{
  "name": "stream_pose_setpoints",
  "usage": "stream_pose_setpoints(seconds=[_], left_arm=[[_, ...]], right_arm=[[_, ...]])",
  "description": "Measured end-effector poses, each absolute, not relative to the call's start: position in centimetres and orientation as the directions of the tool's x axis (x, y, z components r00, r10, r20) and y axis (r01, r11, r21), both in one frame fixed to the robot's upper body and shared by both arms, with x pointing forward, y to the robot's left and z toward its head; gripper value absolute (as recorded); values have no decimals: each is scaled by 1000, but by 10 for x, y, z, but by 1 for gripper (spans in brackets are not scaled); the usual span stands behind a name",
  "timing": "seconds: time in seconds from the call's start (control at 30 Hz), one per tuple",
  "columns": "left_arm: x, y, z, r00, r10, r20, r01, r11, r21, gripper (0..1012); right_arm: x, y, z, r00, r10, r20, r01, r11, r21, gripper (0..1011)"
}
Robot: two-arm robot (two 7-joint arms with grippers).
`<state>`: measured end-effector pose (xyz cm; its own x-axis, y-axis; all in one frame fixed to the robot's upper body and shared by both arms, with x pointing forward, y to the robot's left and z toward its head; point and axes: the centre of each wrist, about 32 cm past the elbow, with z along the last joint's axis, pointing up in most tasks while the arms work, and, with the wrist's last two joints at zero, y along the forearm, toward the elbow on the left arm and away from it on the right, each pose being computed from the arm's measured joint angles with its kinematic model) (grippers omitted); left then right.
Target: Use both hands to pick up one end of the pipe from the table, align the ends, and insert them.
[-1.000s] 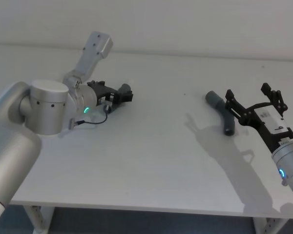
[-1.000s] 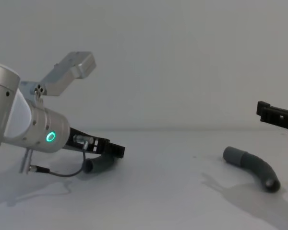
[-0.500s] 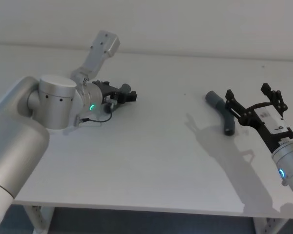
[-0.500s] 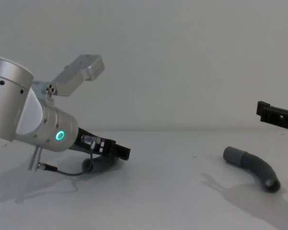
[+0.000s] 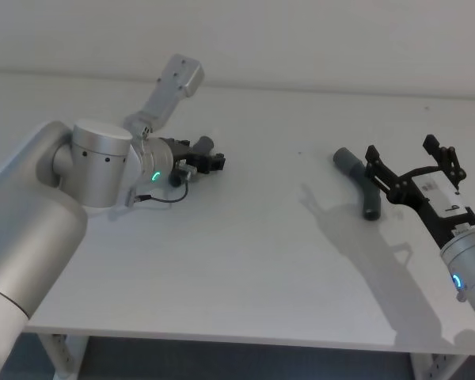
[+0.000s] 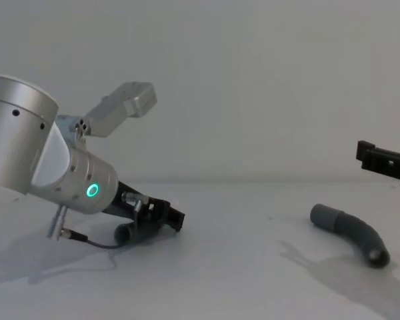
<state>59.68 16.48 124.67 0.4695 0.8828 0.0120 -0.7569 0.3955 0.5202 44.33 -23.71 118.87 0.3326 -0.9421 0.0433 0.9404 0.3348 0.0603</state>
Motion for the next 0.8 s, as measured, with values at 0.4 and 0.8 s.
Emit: stream_pose_setpoints(seconds=[0.4,0.8], left_arm=[[597,162,1247,480,877,8,-745,403,531,485],[597,162,1247,484,875,7,-741,405,536,402]], right_arm=[[443,-237,1189,333,-942,43,940,335,60,1001],[446,-238,1192,349,-936,53,935,352,51,1002]])
